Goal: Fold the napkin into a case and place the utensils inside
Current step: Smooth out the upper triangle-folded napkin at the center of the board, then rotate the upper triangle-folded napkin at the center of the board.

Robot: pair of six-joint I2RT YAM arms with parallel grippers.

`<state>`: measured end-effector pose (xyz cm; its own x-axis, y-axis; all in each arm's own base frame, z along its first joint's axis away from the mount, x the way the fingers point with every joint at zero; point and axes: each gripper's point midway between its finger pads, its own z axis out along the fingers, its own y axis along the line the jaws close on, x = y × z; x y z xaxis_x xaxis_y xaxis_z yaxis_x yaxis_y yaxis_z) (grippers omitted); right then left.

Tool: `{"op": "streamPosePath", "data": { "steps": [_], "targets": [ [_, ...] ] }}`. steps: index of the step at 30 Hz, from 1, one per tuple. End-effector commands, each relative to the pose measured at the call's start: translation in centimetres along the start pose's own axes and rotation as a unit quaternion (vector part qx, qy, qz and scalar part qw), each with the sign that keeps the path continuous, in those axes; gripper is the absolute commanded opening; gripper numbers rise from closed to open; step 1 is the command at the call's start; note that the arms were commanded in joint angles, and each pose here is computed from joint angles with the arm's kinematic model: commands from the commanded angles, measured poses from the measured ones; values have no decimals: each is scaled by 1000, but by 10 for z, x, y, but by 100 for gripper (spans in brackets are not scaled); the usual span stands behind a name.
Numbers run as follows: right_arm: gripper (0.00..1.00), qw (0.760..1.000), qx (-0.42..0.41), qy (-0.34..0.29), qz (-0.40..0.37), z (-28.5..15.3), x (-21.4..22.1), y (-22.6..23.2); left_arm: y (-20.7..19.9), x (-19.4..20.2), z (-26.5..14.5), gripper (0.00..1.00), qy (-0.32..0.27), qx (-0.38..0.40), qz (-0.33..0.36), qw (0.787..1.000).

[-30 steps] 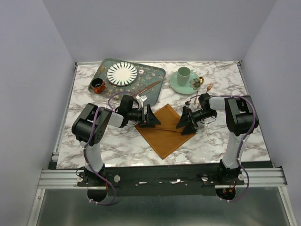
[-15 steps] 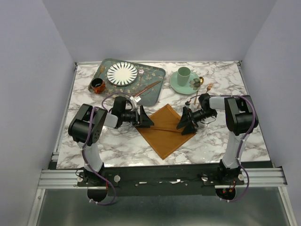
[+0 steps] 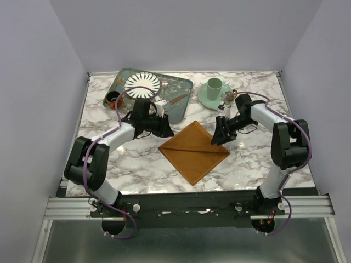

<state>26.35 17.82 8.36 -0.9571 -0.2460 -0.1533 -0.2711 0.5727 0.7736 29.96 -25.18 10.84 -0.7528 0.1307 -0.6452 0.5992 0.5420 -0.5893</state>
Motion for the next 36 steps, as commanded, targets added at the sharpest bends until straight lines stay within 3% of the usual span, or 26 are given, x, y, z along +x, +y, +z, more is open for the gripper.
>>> {"op": "streamPosePath", "data": {
  "steps": [1, 9, 22, 26, 33, 36],
  "targets": [
    [66, 993, 111, 8, -31, -15, 4, -27, 59, 34, -15, 31, 100, -140, 91, 981],
    [66, 983, 180, 24, -19, -20, 2, -55, 66, 63, -7, 33, 162, -159, 132, 965],
    [67, 981, 190, 44, -23, -13, -12, -74, 43, 103, -8, 31, 240, -109, 166, 950],
    [67, 983, 174, 52, -23, -10, -12, -73, 25, 115, -14, 30, 272, -72, 218, 935],
    [67, 986, 152, 50, -40, -10, -20, -64, -13, 108, -24, 41, 269, 15, 239, 933],
    [67, 988, 139, 45, -47, -9, -29, -59, -10, 95, -25, 50, 251, 5, 242, 937]
  ]
}}
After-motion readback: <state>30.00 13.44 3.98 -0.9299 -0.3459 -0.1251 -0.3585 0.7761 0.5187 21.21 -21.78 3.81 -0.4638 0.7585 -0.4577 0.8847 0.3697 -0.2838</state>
